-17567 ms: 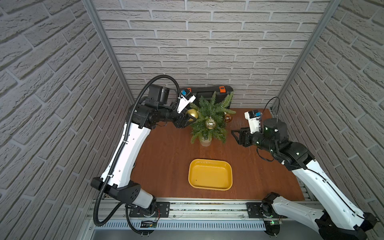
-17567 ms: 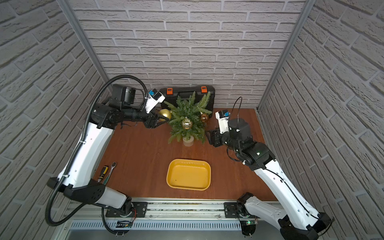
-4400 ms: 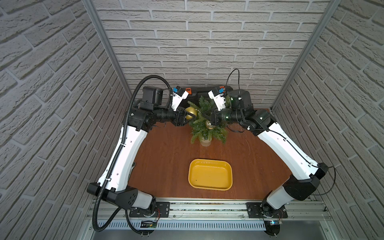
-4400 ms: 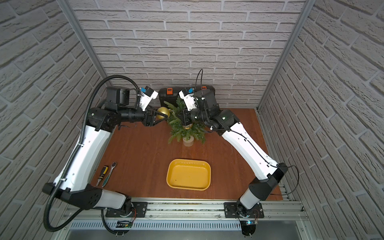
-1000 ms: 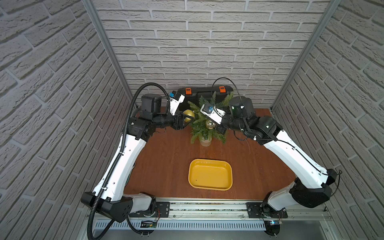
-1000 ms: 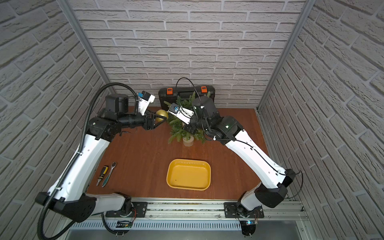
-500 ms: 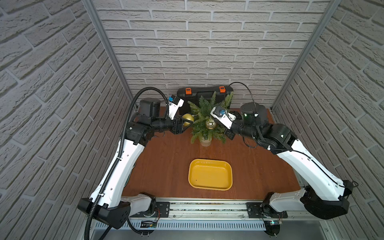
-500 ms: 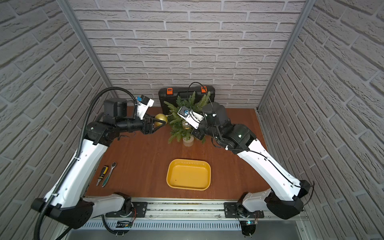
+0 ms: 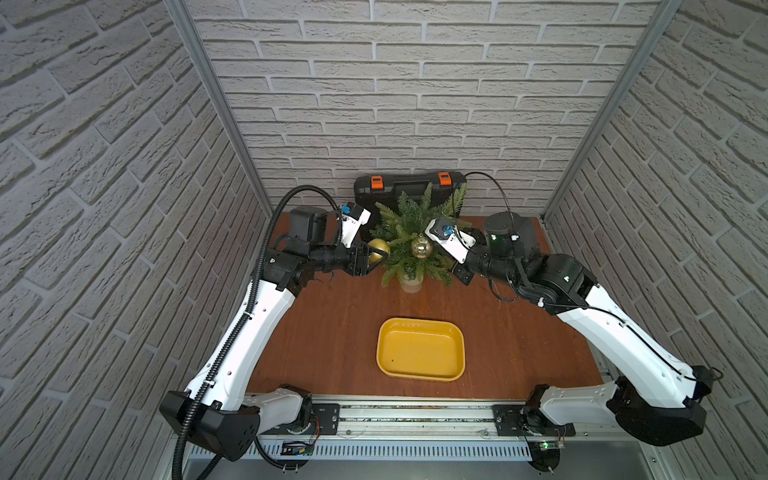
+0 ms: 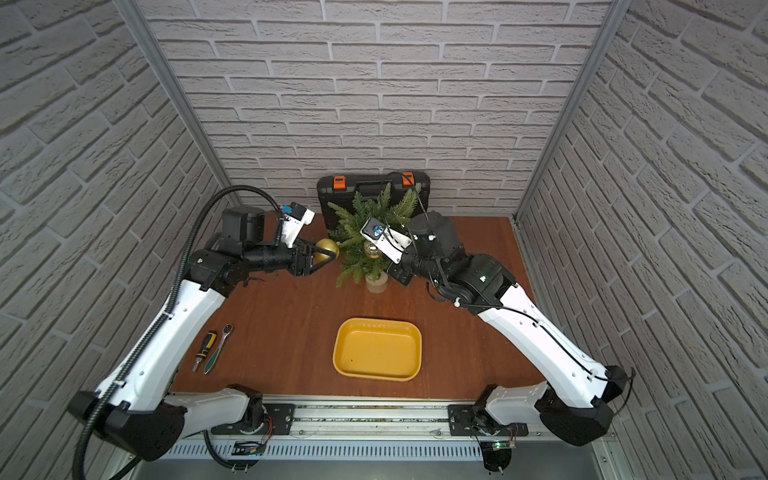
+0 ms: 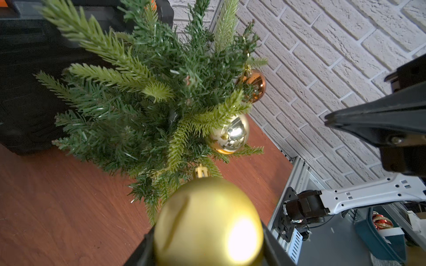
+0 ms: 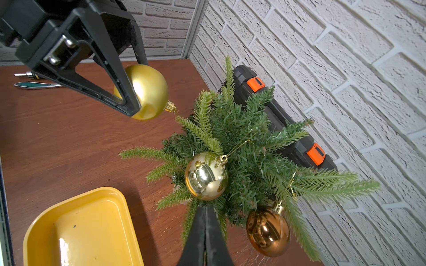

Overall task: Decorate the small christmas tree with ornaments
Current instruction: Hang an ornament on the christmas tree.

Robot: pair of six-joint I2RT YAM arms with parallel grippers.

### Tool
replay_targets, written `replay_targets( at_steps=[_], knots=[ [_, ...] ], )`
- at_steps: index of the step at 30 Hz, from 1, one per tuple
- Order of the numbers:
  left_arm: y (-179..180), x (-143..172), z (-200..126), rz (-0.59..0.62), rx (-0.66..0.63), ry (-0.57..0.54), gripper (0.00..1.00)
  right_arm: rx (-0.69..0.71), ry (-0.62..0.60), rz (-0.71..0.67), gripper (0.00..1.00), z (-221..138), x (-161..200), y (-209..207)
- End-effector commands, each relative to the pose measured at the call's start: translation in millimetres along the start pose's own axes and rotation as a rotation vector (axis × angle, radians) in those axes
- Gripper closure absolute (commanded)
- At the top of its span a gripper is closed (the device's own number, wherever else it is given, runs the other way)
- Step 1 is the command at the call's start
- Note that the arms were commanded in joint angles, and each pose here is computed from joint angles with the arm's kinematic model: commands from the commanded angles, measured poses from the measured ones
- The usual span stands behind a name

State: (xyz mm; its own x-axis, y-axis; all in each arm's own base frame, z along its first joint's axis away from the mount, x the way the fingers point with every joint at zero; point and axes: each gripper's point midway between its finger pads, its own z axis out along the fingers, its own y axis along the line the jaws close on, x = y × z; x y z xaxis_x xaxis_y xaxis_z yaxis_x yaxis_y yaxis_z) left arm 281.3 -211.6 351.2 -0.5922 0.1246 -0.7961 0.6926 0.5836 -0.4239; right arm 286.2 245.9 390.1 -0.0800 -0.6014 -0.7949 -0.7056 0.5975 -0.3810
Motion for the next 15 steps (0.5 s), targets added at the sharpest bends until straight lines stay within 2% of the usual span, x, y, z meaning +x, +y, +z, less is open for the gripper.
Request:
replay_targets(
  at_steps=[1, 9, 15],
  knots=[
    [-2.4, -7.4, 2.5, 0.019, 0.030, -0.030, 0.71, 0.023, -0.050, 0.020, 0.94, -6.6, -10.5, -4.0],
    [-11.9, -13.0, 4.6, 0.041, 0.049, 0.004, 0.71, 0.022, -0.056, 0.026, 0.94, -9.1, -10.9, -3.8],
    [-8.5, -12.0, 8.5, 0.066, 0.004, 0.047, 0.71, 0.023, -0.058, 0.028, 0.94, -10.4, -9.4, -3.4]
  ],
)
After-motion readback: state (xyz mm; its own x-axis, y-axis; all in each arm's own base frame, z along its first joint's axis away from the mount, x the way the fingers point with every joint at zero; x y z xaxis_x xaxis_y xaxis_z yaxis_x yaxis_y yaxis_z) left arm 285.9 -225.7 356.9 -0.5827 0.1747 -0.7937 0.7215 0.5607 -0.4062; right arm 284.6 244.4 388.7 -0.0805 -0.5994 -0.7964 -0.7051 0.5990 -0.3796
